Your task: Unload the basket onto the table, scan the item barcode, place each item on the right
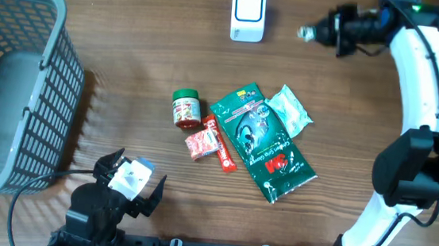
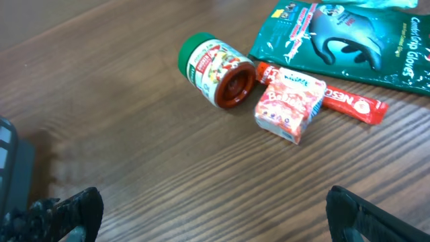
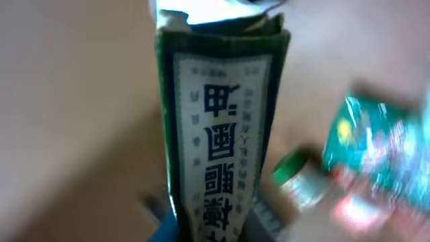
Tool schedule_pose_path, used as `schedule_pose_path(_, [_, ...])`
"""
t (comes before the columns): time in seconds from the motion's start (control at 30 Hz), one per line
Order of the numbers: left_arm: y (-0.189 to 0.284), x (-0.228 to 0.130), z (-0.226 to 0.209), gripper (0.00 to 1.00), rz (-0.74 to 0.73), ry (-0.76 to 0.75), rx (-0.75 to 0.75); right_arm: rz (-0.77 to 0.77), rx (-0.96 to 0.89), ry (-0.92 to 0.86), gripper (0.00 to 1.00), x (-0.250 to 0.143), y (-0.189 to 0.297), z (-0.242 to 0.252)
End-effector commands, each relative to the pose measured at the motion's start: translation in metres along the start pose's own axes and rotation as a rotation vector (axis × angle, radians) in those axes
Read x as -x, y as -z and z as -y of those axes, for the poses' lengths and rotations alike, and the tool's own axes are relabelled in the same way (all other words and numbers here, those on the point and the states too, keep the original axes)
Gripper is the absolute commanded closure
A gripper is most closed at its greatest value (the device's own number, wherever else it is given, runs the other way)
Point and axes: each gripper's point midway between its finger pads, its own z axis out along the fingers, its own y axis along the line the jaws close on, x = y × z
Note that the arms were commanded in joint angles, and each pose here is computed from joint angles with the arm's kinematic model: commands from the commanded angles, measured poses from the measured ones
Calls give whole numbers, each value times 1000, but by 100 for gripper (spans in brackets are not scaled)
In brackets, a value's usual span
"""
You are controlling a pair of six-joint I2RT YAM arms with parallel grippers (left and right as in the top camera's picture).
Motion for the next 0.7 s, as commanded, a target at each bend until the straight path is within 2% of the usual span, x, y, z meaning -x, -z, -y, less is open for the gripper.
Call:
schedule_pose_path(0.0, [-1, -2, -1, 0, -2, -10, 6, 9, 152, 948, 95, -45, -31, -58])
schedule_pose_path(0.07, [-1, -2, -1, 0, -2, -10, 6, 153, 162, 1126, 95, -51, -49, -86])
schedule_pose_path(0.13, [-1, -2, -1, 0, -2, -10, 6, 306, 121, 1145, 96, -58, -70, -103])
schedule_pose_path(0.2, [-1, -2, -1, 0, -1, -10, 6, 280, 201, 1216, 96, -78, -80, -117])
schedule_pose_path(0.27, [-1, -2, -1, 0, -2, -10, 6, 177, 318, 1355, 96, -97, -101, -122])
schedule_pose_path(0.33, [-1, -2, -1, 0, -2, -10, 6, 137, 310, 1332, 96, -80, -129, -108])
schedule_pose_path(0.37, [-1, -2, -1, 0, -2, -10, 6, 113, 288, 1285, 96, -59, -155, -92])
schedule_pose_path(0.43, [-1, -2, -1, 0, -2, -10, 6, 56, 314, 1256, 96, -48, -175, -79])
schedule_pose_path(0.5, [-1, -2, -1, 0, -1, -10, 6, 32, 293, 1106, 96, -17, -202, -57])
schedule_pose_path(0.67, [-1, -2, -1, 0, -2, -10, 6, 88, 260, 1049, 96, 9, -203, -51])
